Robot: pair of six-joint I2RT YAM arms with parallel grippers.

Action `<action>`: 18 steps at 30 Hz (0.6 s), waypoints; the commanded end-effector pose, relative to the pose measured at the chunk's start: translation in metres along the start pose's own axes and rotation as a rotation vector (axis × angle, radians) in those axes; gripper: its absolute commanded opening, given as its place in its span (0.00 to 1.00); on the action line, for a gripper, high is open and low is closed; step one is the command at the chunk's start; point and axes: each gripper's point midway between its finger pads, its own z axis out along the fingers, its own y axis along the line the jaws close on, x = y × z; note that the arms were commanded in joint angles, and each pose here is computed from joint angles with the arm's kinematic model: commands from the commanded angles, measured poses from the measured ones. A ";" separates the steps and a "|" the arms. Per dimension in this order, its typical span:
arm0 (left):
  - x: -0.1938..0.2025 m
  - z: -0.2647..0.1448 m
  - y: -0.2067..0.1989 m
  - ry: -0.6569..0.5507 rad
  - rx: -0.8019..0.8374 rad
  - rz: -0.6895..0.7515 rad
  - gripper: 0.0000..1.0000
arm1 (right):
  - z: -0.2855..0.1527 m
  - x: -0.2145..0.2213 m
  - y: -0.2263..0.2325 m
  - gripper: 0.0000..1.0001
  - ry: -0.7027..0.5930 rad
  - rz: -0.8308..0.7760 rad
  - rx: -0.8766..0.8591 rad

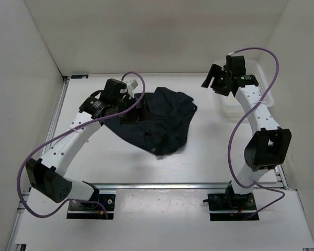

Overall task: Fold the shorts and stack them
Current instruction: Flatten the shorts out

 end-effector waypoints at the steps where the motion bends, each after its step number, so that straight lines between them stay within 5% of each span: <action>1: -0.041 -0.032 -0.009 -0.167 -0.002 0.026 1.00 | -0.049 -0.024 -0.003 0.78 -0.142 0.022 0.037; 4: -0.061 -0.039 0.029 -0.210 -0.119 -0.015 0.98 | -0.063 0.010 -0.013 0.67 -0.094 0.026 0.040; 8: -0.066 -0.041 0.098 -0.216 -0.275 -0.116 0.76 | -0.068 0.102 -0.002 0.42 0.081 -0.021 -0.036; 10: -0.053 -0.036 0.146 -0.175 -0.366 -0.246 0.78 | -0.076 0.145 0.006 0.42 0.157 -0.022 -0.082; 14: -0.010 -0.006 0.200 -0.044 -0.366 -0.463 0.96 | -0.081 0.250 0.004 0.78 0.366 0.010 -0.100; 18: 0.018 0.028 0.222 0.048 -0.332 -0.562 0.99 | -0.082 0.285 0.008 0.89 0.437 0.112 -0.130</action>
